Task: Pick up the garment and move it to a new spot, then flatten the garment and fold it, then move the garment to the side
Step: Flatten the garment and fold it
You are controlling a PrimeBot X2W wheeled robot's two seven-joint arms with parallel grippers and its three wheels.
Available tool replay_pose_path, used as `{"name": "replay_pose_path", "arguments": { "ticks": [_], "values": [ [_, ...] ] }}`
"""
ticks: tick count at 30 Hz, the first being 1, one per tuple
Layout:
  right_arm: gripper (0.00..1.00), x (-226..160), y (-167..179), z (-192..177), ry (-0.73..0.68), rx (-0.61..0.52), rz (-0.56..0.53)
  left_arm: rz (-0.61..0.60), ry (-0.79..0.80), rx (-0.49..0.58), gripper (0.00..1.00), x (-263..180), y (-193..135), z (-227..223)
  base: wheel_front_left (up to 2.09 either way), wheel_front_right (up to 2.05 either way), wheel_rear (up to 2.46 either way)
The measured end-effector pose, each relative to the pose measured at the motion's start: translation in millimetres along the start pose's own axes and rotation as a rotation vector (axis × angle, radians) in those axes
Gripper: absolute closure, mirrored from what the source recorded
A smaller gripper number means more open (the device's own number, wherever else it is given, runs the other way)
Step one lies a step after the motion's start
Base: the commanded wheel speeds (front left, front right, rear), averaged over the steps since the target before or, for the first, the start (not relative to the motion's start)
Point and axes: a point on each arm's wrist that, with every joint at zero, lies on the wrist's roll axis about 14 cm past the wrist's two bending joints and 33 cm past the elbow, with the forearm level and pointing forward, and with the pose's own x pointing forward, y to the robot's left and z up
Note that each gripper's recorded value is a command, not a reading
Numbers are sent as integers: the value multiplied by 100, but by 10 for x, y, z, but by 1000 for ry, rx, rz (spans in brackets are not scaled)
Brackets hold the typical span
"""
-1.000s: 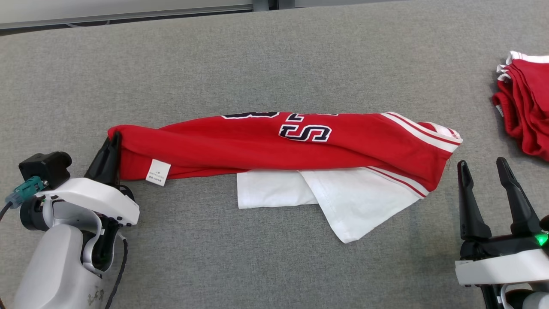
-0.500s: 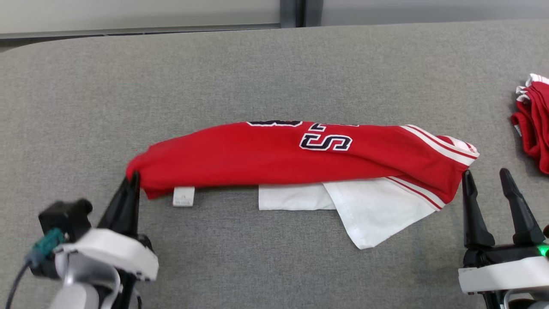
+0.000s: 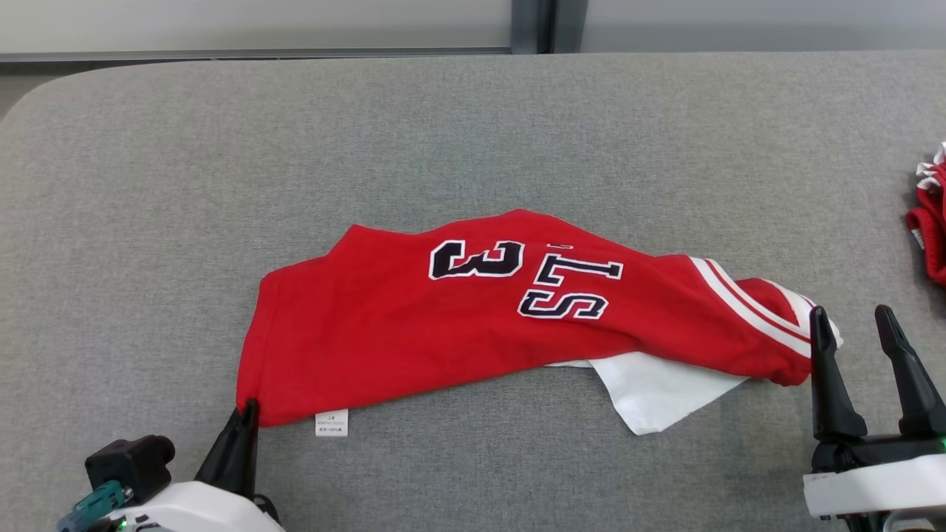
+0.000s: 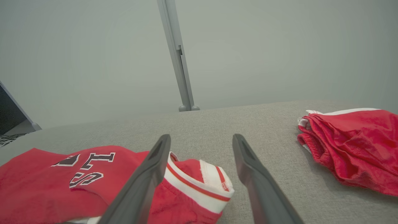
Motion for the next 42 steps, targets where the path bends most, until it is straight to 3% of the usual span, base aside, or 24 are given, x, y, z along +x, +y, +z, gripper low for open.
{"name": "replay_pose_path", "arguments": {
  "ticks": [5, 6, 7, 10, 16, 24, 42],
  "values": [
    [0, 23, -18, 68, -18, -7, -4, -21, 41, -50, 100, 192, -46, -222, 0, 0, 0],
    [0, 17, -36, 76, -20, -9, -9, -24, 41, -57, 71, 213, -52, -251, 0, 0, 0],
    [0, 12, -50, 84, -22, -12, -13, -17, 26, -62, 0, 234, -41, -244, 0, 0, 0],
    [0, 8, -56, 136, -38, -24, -14, -11, -53, -75, 0, 281, -41, -125, 0, 0, 0],
    [0, 8, -39, 264, -75, -56, -5, -4, -275, 3, 0, 275, -39, 319, 0, 0, 0],
    [0, -80, -31, 357, -86, -106, -2, -124, -509, 179, 0, 162, -474, 934, 0, 0, 0],
    [0, -239, 26, 397, -87, -108, 6, -164, -511, 215, 0, -5, -647, 941, 0, 0, 0]
  ]
}}
